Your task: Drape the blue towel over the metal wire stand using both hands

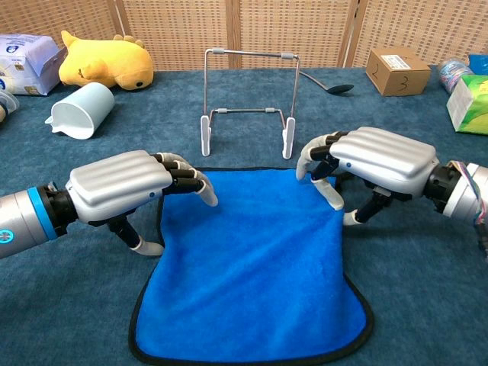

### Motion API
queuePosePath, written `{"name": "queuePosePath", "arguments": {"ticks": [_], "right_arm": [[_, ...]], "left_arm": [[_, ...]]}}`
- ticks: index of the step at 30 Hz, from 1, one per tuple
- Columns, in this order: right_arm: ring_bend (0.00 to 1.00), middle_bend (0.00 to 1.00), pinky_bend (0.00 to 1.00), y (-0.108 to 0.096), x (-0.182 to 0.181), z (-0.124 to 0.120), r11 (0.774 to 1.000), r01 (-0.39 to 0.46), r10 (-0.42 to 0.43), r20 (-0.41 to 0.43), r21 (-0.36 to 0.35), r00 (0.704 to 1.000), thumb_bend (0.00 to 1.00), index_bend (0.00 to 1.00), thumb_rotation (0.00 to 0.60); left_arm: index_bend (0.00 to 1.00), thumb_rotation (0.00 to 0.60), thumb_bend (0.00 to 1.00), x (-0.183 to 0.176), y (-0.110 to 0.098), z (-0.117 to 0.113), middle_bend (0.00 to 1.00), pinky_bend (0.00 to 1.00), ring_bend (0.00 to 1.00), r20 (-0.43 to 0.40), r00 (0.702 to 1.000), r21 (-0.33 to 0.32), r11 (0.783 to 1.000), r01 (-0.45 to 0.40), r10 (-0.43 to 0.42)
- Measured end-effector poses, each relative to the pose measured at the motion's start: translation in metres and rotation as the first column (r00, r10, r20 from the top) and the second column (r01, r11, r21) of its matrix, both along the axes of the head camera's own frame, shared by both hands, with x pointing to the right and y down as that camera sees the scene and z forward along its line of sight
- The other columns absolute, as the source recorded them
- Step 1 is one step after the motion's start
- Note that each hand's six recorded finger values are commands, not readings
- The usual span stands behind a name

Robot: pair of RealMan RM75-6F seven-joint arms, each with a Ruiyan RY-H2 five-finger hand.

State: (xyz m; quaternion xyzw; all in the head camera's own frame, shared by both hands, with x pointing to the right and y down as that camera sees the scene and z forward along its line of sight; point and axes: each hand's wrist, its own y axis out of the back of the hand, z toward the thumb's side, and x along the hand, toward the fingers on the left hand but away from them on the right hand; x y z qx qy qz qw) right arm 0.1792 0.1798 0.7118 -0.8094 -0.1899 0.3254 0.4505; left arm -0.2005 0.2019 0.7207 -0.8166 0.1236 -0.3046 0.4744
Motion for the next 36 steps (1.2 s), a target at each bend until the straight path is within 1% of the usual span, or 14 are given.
{"name": "queuePosePath", "arguments": {"ticks": [9, 13, 19, 25, 36], "right_arm": [[0.20, 0.33, 0.24, -0.003, 0.004, 0.000, 1.000, -0.009, 0.009, -0.007, 0.005, 1.000, 0.28, 0.72, 0.600], [0.20, 0.33, 0.24, -0.004, 0.005, 0.000, 1.000, -0.014, 0.014, -0.008, 0.006, 1.000, 0.27, 0.72, 0.600], [0.20, 0.33, 0.24, -0.004, 0.007, -0.001, 1.000, -0.017, 0.017, -0.008, 0.006, 1.000, 0.27, 0.72, 0.600], [0.20, 0.34, 0.24, -0.005, 0.007, -0.002, 1.000, -0.018, 0.018, -0.009, 0.009, 1.000, 0.27, 0.72, 0.600], [0.20, 0.34, 0.24, -0.006, 0.007, -0.002, 1.000, -0.021, 0.021, -0.008, 0.008, 1.000, 0.28, 0.72, 0.600]], "left_arm": [[0.27, 0.600, 0.46, 0.011, -0.002, 0.002, 0.27, 0.17, 0.24, -0.025, 1.000, -0.011, 1.000, 0.013, -0.013], [0.29, 0.600, 0.52, 0.013, -0.002, 0.002, 0.28, 0.17, 0.25, -0.033, 0.999, -0.017, 1.000, 0.014, -0.014], [0.32, 0.600, 0.57, 0.013, -0.001, 0.002, 0.28, 0.17, 0.26, -0.035, 0.999, -0.019, 1.000, 0.009, -0.009], [0.33, 0.600, 0.63, 0.011, -0.004, 0.001, 0.30, 0.18, 0.27, -0.040, 0.999, -0.015, 1.000, 0.021, -0.022], [0.34, 0.600, 0.60, 0.010, -0.002, 0.002, 0.29, 0.17, 0.27, -0.038, 0.999, -0.034, 0.999, 0.021, -0.022]]}}
